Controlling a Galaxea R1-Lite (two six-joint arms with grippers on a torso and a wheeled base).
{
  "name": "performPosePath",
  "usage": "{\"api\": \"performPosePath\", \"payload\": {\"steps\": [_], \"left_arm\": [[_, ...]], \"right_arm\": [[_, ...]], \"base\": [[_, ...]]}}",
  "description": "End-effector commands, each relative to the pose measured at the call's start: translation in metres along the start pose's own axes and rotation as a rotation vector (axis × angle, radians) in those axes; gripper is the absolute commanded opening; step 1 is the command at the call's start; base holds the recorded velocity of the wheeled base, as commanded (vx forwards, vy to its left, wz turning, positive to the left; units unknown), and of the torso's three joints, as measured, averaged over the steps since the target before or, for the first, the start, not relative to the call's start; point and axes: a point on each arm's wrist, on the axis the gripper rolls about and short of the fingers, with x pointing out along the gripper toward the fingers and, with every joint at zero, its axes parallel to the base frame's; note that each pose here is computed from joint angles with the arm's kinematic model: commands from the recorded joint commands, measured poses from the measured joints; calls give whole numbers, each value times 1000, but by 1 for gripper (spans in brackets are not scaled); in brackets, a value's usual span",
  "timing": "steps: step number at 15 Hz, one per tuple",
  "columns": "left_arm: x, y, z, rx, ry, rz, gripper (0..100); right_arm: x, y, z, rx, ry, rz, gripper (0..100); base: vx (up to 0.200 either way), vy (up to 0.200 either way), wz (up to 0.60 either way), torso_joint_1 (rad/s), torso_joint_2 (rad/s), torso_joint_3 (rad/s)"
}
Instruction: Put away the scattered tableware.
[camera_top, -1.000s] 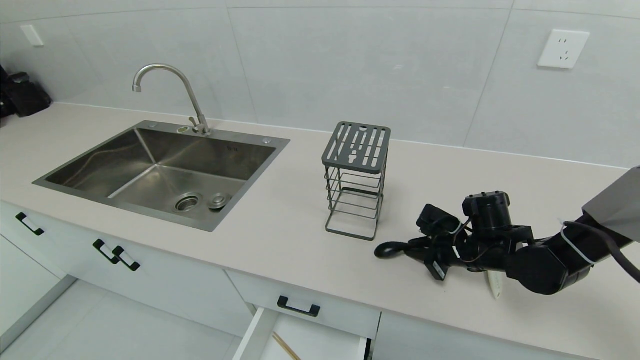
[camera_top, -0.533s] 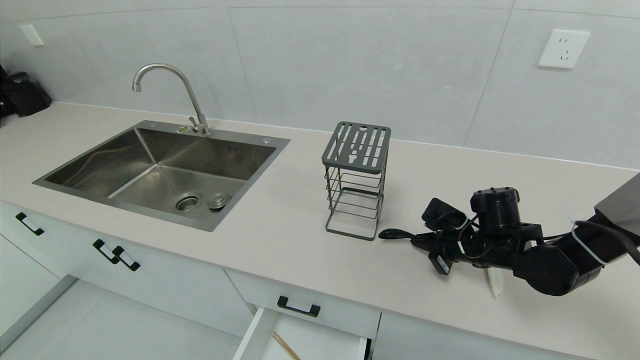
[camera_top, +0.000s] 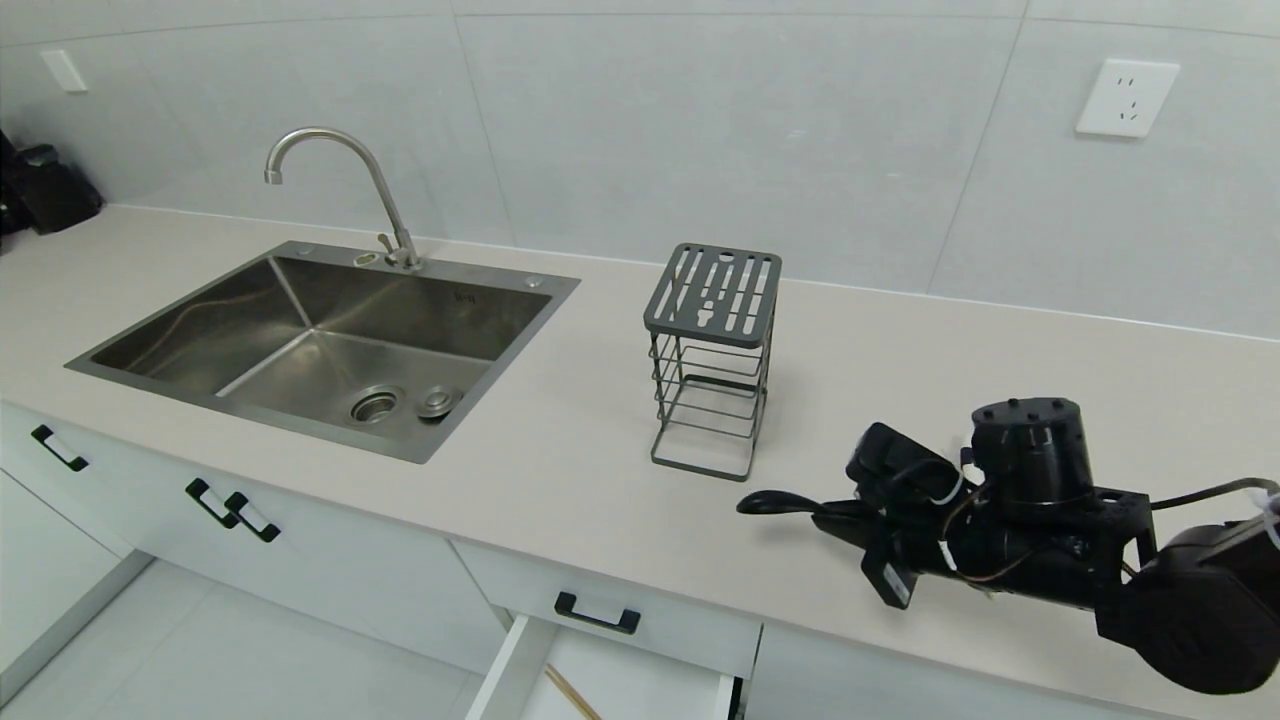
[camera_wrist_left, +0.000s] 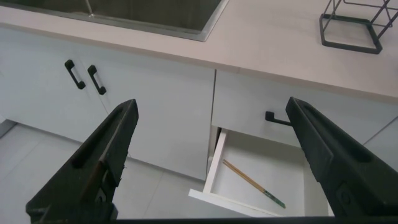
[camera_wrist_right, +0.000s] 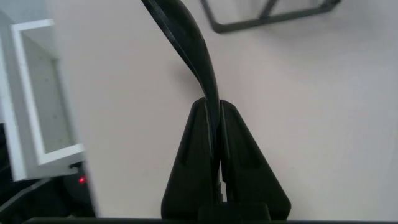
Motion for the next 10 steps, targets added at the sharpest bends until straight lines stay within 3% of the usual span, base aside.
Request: {"api": "performPosePath", "payload": {"steps": [1, 10], "left_arm": [[0, 0, 0, -1, -1, 1, 100], [0, 0, 0, -1, 0, 3, 100]], "right_arm": [[-15, 16, 13, -27, -40, 22, 0], [-17, 55, 40, -73, -124, 112, 0]], "base": [[0, 0, 0, 0, 0, 0], [0, 0, 0, 0, 0, 0]]}}
